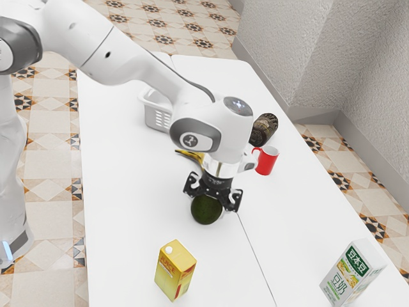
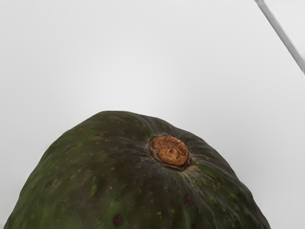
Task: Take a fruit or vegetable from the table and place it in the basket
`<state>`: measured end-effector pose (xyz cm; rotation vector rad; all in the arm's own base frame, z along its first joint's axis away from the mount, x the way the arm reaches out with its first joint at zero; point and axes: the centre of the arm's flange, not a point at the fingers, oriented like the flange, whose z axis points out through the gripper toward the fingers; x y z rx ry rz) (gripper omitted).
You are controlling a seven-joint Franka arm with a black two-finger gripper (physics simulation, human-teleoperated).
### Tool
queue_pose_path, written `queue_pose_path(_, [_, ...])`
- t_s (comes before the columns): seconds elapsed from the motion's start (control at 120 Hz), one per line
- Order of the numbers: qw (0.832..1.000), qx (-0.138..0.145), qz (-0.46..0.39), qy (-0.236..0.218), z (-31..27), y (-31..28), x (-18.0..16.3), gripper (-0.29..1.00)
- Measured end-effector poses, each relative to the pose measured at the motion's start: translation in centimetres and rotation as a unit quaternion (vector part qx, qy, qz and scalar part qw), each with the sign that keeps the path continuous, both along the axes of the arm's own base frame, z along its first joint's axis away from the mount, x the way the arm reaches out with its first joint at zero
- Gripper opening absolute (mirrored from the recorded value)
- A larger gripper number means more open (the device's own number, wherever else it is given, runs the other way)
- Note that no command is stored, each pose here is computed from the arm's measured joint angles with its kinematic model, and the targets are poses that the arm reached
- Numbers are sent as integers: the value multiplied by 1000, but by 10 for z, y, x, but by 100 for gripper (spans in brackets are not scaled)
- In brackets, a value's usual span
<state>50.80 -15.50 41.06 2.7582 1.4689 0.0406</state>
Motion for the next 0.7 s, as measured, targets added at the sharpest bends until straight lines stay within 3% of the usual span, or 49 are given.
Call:
queue_pose_path(0.05, [1000, 0, 1, -2, 1, 2, 1, 57])
queue_pose_path(0.175, [1000, -2, -2, -13, 13, 2, 1, 41])
queue_pose_path(0.3, [998, -19, -5, -67, 93, -3, 4, 41])
queue_pose_path(0.483, [988, -37, 87, -122, 233, 105, -11, 32])
queue_pose_path(0.592, [980, -38, 168, -97, 247, 203, -22, 32])
queue_pose_path(0.7, [974, -32, 213, -74, 246, 259, -35, 26])
